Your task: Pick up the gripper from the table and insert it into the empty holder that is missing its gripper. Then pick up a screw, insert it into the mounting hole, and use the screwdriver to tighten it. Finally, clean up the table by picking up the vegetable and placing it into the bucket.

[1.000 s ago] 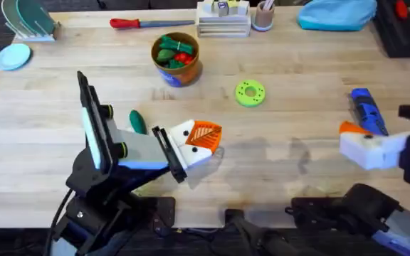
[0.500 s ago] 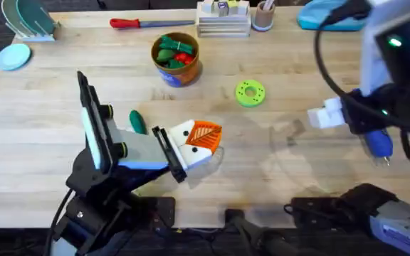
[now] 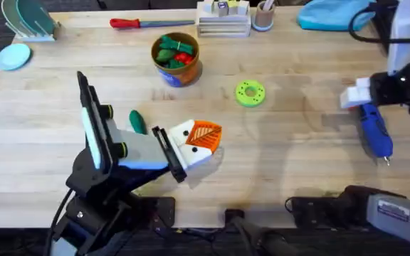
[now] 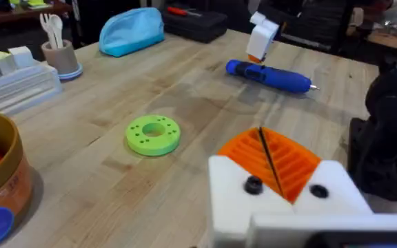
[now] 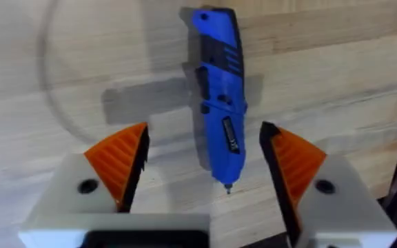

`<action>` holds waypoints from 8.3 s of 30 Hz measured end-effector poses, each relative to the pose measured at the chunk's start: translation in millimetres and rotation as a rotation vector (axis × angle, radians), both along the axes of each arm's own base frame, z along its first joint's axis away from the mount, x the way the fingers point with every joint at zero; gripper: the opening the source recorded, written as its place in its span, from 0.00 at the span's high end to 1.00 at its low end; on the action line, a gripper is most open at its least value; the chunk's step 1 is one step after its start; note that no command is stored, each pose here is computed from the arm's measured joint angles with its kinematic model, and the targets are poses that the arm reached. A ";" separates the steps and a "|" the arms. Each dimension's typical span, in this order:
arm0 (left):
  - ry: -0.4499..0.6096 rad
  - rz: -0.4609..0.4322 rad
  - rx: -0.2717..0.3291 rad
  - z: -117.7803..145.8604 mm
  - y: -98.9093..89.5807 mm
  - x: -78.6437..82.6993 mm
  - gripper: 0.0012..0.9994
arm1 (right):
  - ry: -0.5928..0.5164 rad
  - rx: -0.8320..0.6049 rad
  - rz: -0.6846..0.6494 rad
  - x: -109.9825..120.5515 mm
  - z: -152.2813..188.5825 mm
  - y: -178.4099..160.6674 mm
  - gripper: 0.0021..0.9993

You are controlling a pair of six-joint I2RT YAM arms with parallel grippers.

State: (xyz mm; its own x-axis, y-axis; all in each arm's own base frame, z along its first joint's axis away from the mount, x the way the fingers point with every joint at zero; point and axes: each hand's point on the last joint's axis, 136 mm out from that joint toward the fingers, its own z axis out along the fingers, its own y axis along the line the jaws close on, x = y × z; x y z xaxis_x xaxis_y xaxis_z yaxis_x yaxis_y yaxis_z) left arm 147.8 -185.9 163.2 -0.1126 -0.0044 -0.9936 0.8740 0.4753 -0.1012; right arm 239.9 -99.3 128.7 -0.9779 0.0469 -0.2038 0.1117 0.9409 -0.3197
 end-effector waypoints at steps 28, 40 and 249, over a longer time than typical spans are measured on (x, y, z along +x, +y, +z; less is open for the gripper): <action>0.000 0.002 0.000 0.0 0.2 0.3 1.00 | 0.101 0.275 0.246 26.6 -93.2 -44.4 0.03; 0.000 0.002 0.000 0.0 0.2 0.4 1.00 | 0.094 0.280 0.255 30.5 -95.8 -46.3 0.19; 0.001 0.015 0.001 -0.3 1.2 2.2 1.00 | -1.201 1.170 1.127 -20.9 213.5 405.1 0.98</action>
State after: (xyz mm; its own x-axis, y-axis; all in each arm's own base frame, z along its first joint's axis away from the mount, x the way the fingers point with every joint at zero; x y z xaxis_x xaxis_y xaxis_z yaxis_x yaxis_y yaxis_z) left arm 150.0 -184.6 162.9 -0.1135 -0.0050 -0.9935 0.8667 0.4883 -0.1015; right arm 219.0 305.8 342.2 -0.0773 0.1988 -0.9770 -0.9094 0.3876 0.1509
